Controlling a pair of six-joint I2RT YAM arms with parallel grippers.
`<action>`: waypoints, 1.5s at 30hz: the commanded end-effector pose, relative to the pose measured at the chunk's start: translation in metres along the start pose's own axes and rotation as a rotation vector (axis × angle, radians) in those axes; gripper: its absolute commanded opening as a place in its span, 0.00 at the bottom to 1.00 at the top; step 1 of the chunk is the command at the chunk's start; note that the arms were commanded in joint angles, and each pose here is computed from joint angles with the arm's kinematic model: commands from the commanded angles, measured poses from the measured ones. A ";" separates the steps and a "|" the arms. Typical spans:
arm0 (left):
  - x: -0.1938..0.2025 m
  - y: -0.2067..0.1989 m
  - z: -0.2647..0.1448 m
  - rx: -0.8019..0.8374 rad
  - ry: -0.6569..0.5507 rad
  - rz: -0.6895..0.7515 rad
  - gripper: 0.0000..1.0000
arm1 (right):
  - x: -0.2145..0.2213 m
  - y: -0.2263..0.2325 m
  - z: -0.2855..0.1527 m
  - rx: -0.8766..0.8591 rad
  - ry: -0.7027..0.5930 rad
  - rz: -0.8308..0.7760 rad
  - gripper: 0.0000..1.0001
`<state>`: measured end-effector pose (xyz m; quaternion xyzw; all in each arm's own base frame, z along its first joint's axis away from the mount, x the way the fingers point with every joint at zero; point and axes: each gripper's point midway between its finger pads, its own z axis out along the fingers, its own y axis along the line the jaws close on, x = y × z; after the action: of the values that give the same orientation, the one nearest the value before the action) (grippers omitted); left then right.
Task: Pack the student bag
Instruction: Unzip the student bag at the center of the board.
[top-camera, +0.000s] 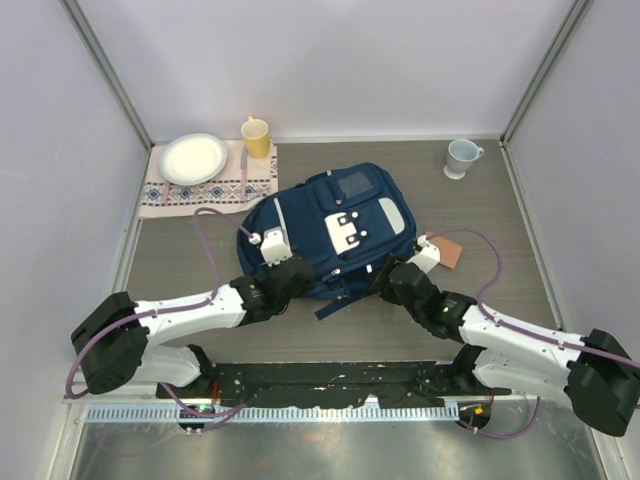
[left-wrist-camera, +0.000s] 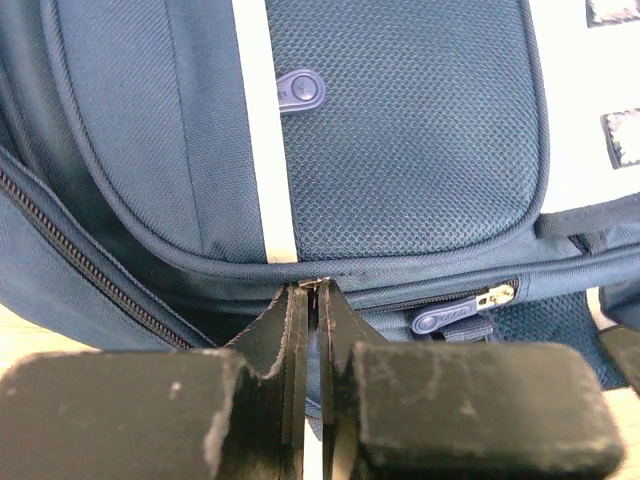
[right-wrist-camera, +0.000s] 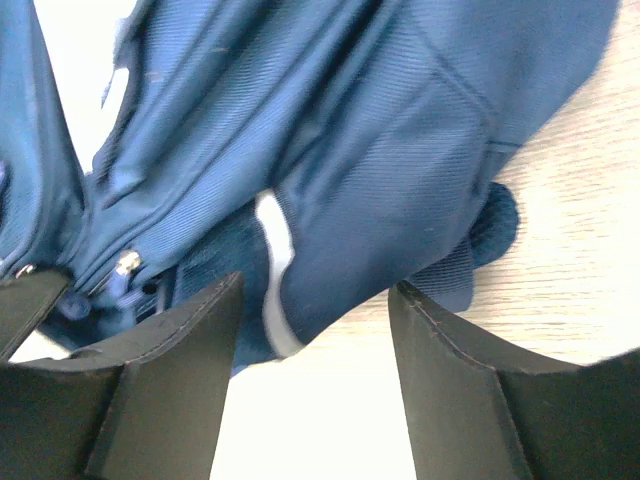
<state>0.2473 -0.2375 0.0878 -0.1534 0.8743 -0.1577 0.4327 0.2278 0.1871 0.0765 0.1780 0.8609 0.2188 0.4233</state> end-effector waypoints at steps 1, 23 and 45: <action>-0.035 -0.025 -0.010 0.112 -0.102 0.072 0.00 | -0.017 0.039 -0.029 -0.146 0.035 -0.086 0.68; -0.031 -0.083 -0.039 0.391 0.013 0.134 0.00 | -0.024 0.120 -0.059 -0.444 0.146 0.081 0.69; -0.010 -0.117 -0.059 0.588 0.143 0.201 0.00 | -0.026 0.126 -0.020 -0.379 0.081 0.253 0.56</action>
<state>0.2136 -0.3001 0.1235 0.0616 0.8772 -0.2935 0.3750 0.2279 0.2790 0.1608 0.1508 0.8191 0.4246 0.3549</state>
